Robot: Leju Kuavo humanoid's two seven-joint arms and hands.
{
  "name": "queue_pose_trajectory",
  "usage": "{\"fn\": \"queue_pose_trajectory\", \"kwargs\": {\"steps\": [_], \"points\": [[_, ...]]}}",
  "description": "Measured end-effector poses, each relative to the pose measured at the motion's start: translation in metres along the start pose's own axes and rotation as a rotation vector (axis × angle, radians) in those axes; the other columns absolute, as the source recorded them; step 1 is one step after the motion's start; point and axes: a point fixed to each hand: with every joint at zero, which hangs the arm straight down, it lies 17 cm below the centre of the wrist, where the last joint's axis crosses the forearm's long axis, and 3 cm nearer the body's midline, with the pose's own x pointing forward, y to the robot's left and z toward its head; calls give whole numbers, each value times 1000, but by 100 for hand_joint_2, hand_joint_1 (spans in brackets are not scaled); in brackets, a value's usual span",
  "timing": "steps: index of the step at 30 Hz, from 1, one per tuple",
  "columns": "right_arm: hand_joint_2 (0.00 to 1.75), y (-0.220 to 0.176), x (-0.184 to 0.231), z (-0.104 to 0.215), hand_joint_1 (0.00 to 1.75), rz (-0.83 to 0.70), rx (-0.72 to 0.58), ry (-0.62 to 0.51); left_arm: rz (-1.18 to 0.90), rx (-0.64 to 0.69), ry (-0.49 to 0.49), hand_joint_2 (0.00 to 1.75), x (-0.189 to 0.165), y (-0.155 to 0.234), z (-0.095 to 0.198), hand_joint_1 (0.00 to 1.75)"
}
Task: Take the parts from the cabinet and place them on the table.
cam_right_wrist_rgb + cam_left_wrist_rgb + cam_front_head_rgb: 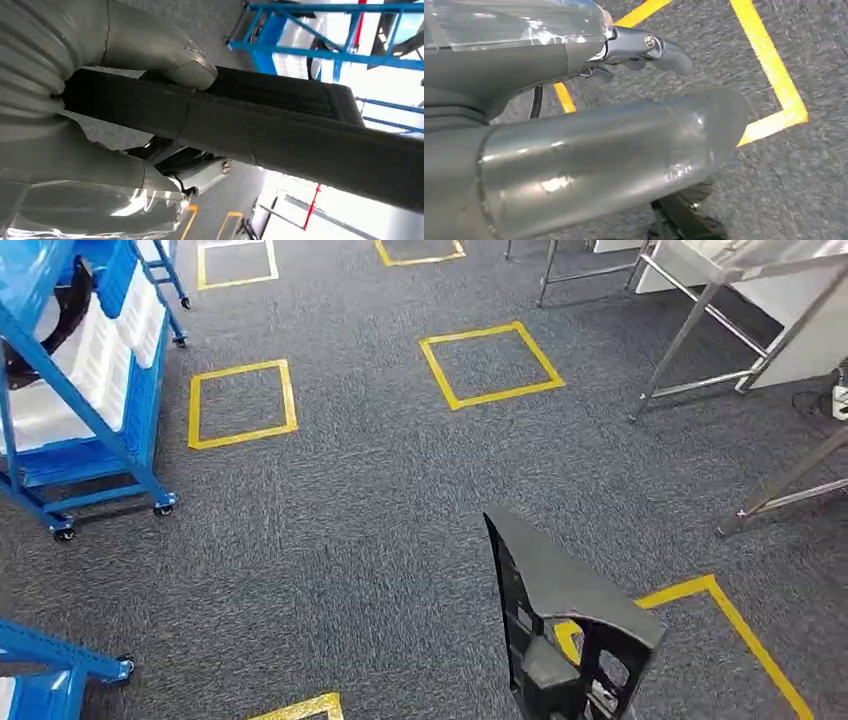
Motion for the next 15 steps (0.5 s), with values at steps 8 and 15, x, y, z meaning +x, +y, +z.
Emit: {"fn": "queue_pose_trajectory", "kwargs": {"steps": [8, 15], "points": [[175, 1, -5, 0, 175, 14, -10, 11, -2, -5, 1, 0, -1, -2, 1, 0], [175, 1, -7, 1, 175, 36, -13, 18, -3, -6, -1, 0, 2, -3, 0, 0]]}}
